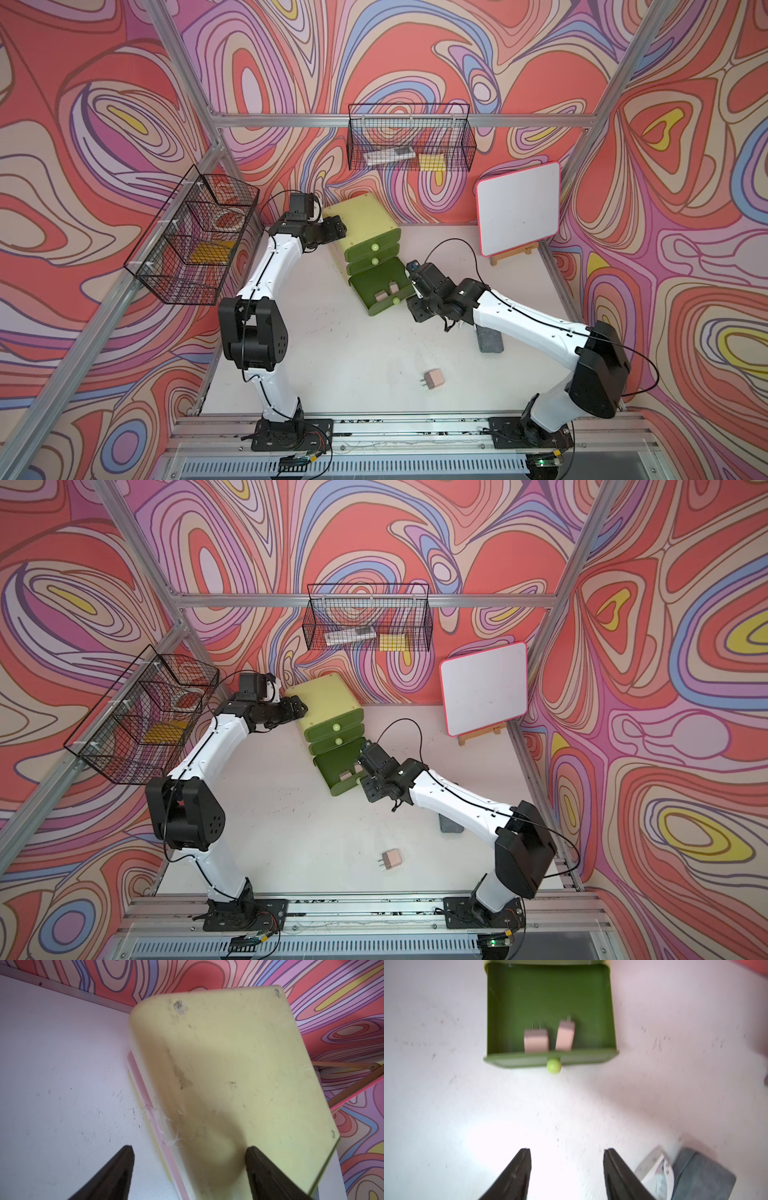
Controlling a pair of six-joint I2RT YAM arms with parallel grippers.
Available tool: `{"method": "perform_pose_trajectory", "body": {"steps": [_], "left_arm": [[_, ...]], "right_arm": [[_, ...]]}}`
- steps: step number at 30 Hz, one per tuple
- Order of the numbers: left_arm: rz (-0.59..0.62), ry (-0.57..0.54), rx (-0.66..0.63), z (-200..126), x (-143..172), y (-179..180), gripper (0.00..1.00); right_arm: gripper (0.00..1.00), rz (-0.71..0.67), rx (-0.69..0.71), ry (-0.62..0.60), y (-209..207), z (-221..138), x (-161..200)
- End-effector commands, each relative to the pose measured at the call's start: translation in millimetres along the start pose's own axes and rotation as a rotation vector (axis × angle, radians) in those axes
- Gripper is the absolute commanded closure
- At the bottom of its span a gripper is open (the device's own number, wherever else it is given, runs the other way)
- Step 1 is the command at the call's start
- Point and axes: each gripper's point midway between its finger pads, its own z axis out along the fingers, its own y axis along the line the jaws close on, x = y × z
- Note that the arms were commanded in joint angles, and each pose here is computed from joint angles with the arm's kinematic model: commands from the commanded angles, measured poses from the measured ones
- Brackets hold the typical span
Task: Place the plugs into the drawer by color
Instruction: Place the plug in the drawer, then pick up the plug from the center of the board.
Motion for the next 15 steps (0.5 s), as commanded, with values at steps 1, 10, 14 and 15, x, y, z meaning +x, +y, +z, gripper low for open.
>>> {"method": "perform_pose_trajectory", "body": {"steps": [1, 10, 14, 15], "left_arm": [[-0.014, 0.114, -0.053, 3.6, 33.2, 14.7, 0.17], [-0.027, 0.122, -0.039, 5.8, 34.8, 12.5, 0.17], [-0.025, 0.116, -0.041, 3.4, 34.0, 12.3, 0.17], [-0.025, 0.112, -0.040, 2.7, 32.9, 11.7, 0.17]], "right_arm": [[0.43, 0.056, 0.065, 0.180, -1.6, -0.9, 74.6], [0.49, 0.065, 0.080, 0.297, 27.7, -8.3, 155.5], [0.49, 0.043, 0.093, 0.337, 32.9, -6.3, 179.3], [0.49, 0.036, 0.090, 0.344, 34.2, -4.9, 182.7]]}}
